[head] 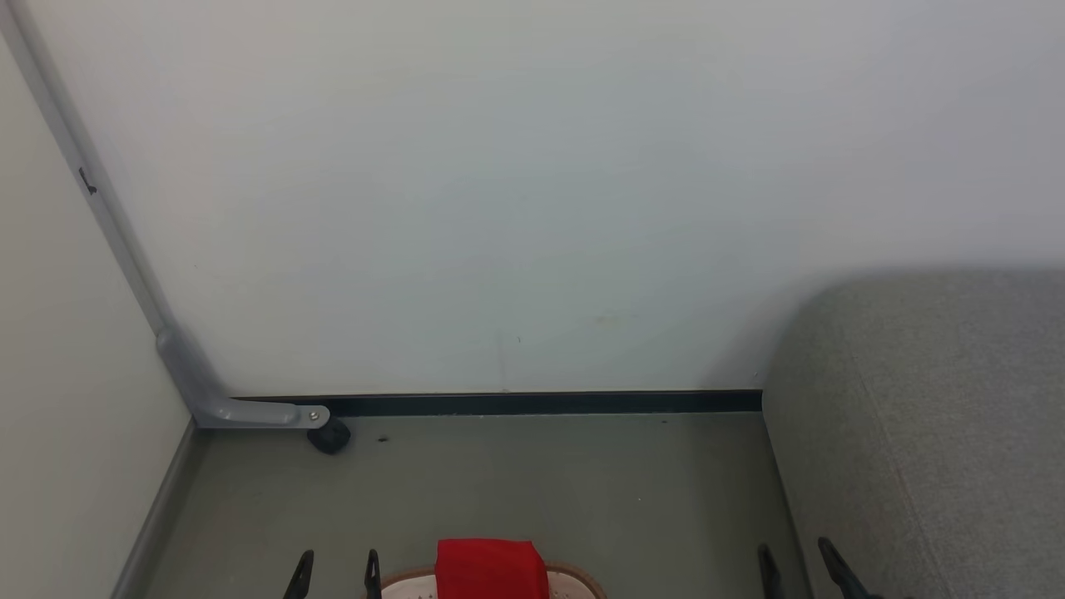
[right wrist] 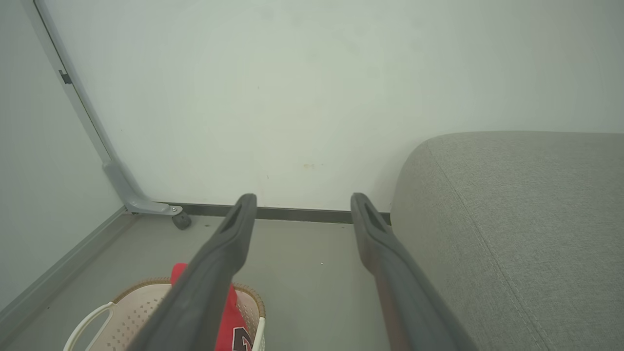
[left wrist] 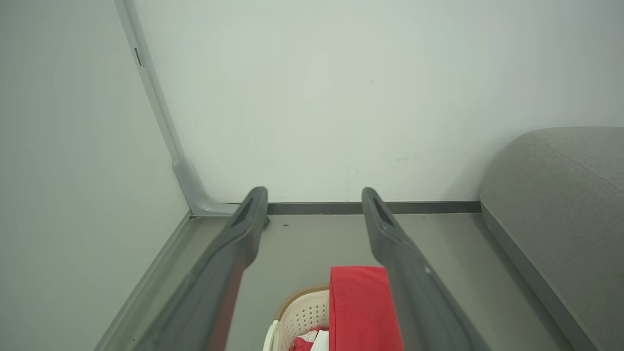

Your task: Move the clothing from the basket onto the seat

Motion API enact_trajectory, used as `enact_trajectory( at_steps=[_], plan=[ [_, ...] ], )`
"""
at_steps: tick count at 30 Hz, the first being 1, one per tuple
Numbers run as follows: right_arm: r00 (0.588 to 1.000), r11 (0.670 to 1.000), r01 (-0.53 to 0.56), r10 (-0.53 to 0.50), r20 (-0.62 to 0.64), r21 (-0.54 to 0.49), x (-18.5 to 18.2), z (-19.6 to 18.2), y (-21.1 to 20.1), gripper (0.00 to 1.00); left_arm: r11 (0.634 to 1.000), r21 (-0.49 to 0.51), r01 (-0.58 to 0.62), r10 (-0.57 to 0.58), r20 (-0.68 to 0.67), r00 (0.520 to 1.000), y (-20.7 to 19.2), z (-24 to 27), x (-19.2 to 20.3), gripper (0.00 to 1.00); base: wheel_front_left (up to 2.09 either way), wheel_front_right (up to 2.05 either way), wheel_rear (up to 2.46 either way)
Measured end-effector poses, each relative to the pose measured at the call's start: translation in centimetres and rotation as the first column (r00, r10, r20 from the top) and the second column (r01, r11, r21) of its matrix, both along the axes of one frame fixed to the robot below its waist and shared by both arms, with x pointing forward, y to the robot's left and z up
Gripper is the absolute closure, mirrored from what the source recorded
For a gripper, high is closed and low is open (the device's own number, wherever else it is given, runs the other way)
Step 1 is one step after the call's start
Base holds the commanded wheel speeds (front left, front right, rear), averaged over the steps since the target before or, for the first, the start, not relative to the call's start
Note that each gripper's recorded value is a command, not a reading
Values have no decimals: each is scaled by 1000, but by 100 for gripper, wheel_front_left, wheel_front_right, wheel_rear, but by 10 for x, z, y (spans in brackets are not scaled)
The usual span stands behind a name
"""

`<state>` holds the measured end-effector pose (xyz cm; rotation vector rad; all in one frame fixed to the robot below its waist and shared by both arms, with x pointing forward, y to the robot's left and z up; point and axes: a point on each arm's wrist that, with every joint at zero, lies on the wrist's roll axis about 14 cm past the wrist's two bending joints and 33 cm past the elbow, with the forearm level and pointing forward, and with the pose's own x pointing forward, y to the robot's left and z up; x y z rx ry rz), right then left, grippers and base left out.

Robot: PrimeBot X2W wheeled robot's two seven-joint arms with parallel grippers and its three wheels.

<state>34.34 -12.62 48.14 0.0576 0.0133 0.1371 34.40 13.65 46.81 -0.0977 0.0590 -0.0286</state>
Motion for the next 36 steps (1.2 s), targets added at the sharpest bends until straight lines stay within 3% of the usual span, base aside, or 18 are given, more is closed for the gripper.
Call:
enact_trajectory(
  at_steps=[23, 36],
  plan=[
    [984, 991, 120, -126, -126, -58, -8, -41, -40, 0, 998, 25, 60, -57, -91, 994, -7, -31, 29, 0, 0, 0, 0],
    [939, 976, 191, -211, -273, -101, -18, -85, -60, 0, 975, 42, 218, -208, -168, 963, -35, -70, 80, 0, 0, 0, 0]
  ],
)
